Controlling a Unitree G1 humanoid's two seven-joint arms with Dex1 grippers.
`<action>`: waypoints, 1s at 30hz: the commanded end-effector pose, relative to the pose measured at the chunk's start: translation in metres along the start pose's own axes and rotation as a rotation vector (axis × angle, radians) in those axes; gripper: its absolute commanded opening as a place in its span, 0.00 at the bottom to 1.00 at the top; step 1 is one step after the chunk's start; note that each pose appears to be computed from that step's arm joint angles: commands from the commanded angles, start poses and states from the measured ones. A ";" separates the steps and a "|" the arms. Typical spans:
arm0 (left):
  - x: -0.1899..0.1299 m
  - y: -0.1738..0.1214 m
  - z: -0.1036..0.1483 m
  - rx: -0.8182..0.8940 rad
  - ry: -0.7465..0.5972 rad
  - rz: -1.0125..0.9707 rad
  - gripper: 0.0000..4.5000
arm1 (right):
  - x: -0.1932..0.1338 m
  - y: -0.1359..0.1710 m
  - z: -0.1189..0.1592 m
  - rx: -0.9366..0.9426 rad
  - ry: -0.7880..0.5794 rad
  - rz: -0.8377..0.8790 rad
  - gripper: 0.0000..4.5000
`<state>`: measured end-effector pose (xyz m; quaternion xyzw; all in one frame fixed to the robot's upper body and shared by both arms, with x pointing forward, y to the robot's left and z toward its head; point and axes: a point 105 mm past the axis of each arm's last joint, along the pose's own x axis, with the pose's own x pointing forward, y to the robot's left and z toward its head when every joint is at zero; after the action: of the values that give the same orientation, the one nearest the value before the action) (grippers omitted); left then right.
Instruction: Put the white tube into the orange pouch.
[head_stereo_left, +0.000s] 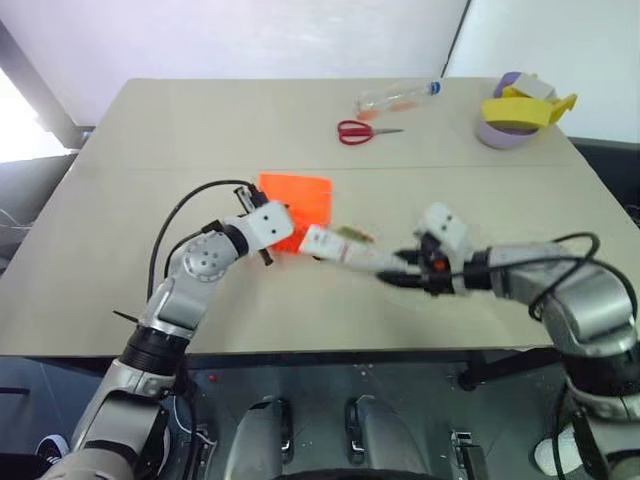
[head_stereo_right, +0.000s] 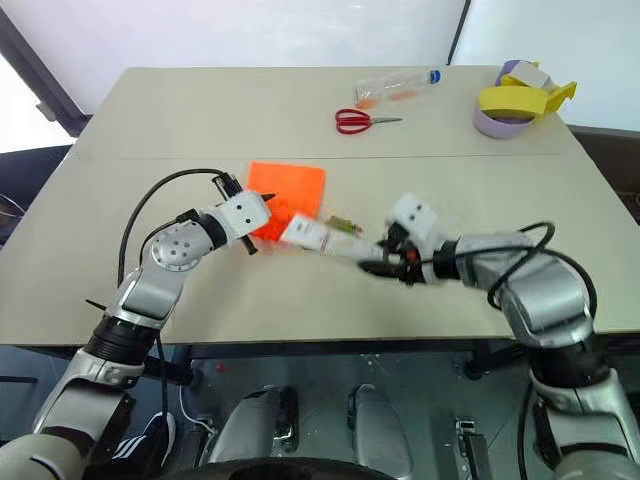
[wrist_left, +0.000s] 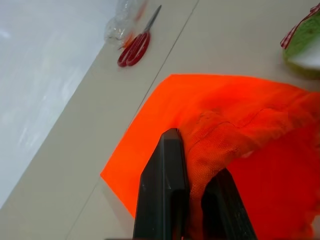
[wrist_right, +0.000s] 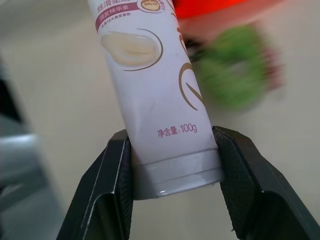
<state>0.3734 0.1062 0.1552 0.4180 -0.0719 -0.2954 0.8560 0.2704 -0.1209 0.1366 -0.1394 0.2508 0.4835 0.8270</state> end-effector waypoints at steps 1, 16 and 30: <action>-0.006 0.011 0.012 0.024 -0.046 0.017 0.00 | 0.016 0.007 0.007 -0.001 -0.035 -0.020 0.40; -0.012 0.004 0.013 0.041 -0.051 -0.011 0.00 | 0.052 -0.026 0.017 0.200 -0.079 -0.252 0.40; -0.010 -0.009 0.026 -0.013 -0.100 -0.056 0.00 | 0.078 -0.008 0.043 0.362 -0.134 -0.284 0.40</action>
<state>0.3566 0.0942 0.1551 0.4024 -0.0803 -0.3363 0.8477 0.3142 -0.0424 0.1185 0.0145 0.2776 0.3379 0.8992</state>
